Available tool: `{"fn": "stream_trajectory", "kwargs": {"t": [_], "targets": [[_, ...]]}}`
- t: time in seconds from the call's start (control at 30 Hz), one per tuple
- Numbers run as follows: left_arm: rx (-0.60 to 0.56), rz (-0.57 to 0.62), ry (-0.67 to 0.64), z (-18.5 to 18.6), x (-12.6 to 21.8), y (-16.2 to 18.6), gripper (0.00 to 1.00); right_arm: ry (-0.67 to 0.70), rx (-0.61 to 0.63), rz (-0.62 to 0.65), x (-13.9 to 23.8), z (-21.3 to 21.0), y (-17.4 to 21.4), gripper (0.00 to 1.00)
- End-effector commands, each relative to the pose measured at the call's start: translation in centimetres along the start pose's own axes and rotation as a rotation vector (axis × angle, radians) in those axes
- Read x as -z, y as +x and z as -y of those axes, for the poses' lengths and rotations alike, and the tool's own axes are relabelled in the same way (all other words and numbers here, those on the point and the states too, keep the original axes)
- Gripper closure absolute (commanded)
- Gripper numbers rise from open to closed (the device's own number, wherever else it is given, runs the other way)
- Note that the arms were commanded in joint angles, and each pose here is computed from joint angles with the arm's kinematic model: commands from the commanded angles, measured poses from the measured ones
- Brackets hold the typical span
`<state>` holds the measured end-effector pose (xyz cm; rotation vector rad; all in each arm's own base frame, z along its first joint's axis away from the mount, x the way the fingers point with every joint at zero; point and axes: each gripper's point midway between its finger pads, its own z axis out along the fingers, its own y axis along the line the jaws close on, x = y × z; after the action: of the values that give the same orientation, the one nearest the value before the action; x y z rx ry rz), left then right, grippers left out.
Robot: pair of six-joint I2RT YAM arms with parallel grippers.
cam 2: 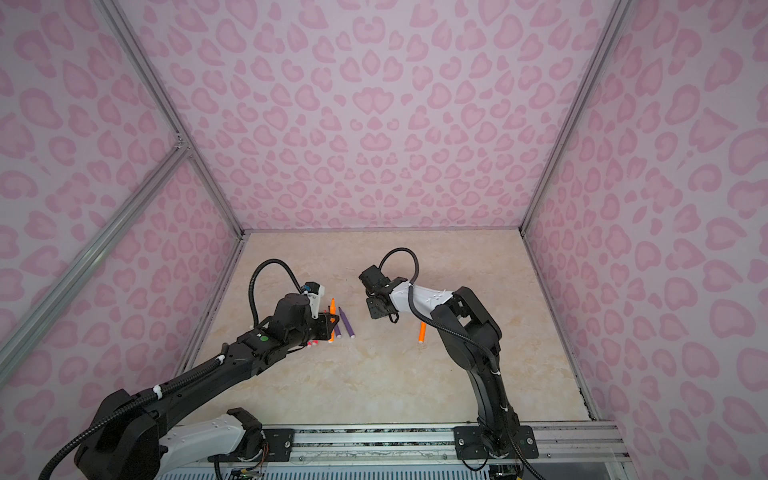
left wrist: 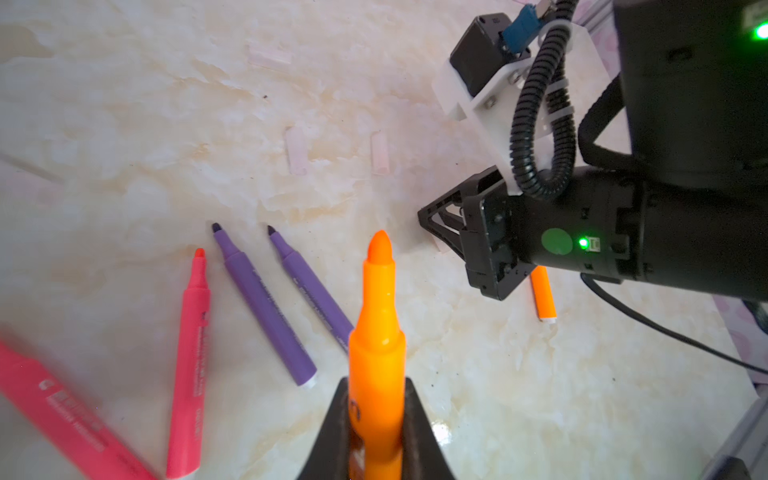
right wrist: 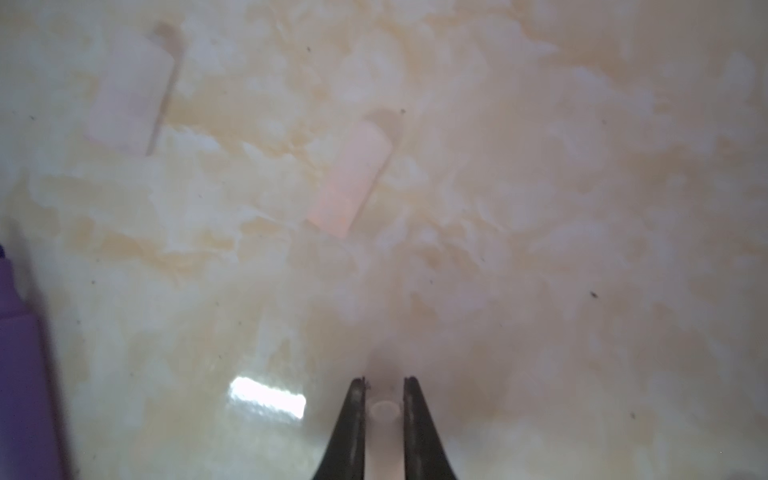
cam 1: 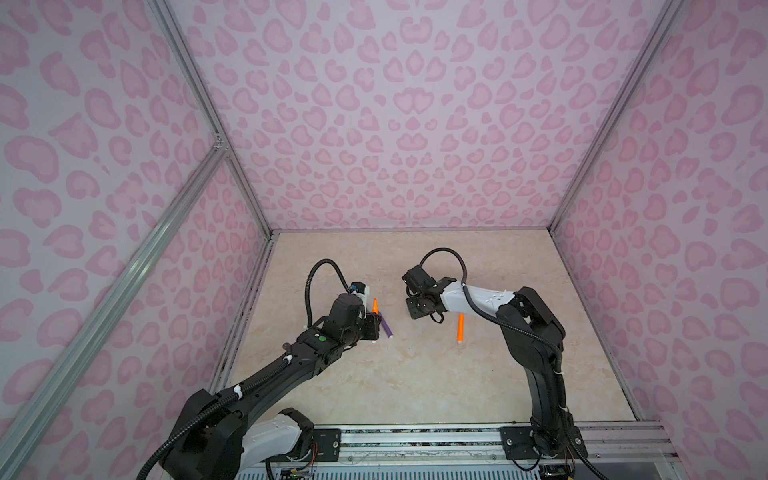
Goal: Insert the pens into the pen caps
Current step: 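Lift the cap with the right gripper toward the marker tip in the left gripper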
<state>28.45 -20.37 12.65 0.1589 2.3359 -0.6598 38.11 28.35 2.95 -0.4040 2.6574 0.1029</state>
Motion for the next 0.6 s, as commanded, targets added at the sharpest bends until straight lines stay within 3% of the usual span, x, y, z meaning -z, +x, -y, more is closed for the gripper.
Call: {"fn": "stream_trajectory", "kwargs": {"t": [0.0, 0.27, 0.57], "targets": [[-0.093, -0.009, 0.200, 4.9, 0.0, -0.4, 0.96, -0.105, -0.153, 0.123, 3.1, 0.4, -1.5, 0.92], [-0.304, -0.092, 0.396, 12.3, 0.4, 3.0, 0.96, -0.405, -0.468, 0.412, 12.3, 3.4, -2.1, 0.98], [-0.372, -0.169, 0.483, 15.1, 0.2, 5.2, 0.96, -0.609, -0.610, 0.678, 20.2, 3.9, -0.3, 1.00]]}}
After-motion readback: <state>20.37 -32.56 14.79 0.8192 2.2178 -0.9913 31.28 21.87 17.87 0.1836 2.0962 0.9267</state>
